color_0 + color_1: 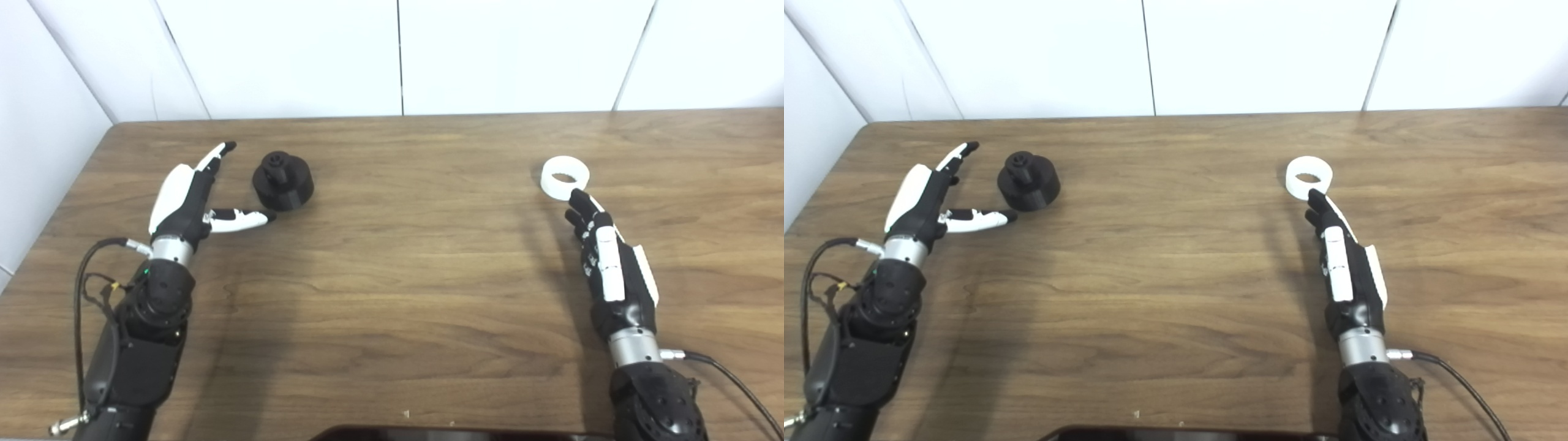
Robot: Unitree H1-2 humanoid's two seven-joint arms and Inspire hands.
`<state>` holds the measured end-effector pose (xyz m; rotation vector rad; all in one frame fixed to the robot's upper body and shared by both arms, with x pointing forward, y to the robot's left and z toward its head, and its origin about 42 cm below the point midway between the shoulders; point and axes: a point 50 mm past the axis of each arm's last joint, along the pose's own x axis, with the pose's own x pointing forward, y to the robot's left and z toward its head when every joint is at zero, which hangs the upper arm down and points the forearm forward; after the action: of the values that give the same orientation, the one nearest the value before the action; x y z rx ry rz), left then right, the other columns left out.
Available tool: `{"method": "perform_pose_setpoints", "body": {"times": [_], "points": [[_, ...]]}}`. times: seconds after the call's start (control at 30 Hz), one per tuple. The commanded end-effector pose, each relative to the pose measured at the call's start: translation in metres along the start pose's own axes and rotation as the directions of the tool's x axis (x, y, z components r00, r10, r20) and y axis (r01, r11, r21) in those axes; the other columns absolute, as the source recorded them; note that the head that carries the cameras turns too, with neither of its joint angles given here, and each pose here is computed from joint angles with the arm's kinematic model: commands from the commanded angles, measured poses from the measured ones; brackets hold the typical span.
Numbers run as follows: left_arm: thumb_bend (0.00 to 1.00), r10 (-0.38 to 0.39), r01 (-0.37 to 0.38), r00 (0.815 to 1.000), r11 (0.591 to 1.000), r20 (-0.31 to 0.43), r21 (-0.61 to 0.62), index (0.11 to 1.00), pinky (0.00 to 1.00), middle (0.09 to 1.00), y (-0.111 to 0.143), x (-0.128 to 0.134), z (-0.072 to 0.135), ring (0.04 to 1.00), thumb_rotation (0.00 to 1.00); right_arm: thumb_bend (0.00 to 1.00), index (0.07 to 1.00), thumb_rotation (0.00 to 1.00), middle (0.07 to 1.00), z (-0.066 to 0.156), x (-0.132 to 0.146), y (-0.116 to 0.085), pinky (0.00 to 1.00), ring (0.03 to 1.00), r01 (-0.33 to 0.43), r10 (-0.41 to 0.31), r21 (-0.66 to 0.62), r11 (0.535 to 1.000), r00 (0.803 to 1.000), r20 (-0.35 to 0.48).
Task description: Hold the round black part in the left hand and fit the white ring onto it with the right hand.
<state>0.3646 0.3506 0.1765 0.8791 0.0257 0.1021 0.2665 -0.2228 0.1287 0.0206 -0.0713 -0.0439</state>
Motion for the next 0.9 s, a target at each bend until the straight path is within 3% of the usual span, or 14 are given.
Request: {"method": "perform_pose_setpoints", "body": {"times": [0.0,0.57,0.87], "points": [[0.99,0.061,-0.065,0.996,0.997,0.066,0.053,0.94,0.87,0.963,0.025,0.016,0.012,0.96,0.18,0.46,0.89,0.99,0.928,-0.008,-0.01,0.006,1.0,0.935,0.001,-0.001,0.042,0.999,1.0,-0.01],[1.0,0.004,-0.011,0.999,0.988,0.042,0.151,0.92,0.9,0.943,0.016,0.042,0.011,0.981,0.22,0.48,0.886,0.96,0.923,-0.008,-0.013,0.006,1.0,0.943,0.039,-0.039,0.05,0.998,0.999,0.005],[1.0,-0.103,0.098,0.994,0.981,0.022,0.168,0.907,0.92,0.959,0.014,0.049,0.015,1.0,0.25,0.46,0.874,0.92,0.907,-0.008,-0.015,0.006,1.0,0.938,0.074,-0.076,0.082,0.994,0.997,0.017]]}}
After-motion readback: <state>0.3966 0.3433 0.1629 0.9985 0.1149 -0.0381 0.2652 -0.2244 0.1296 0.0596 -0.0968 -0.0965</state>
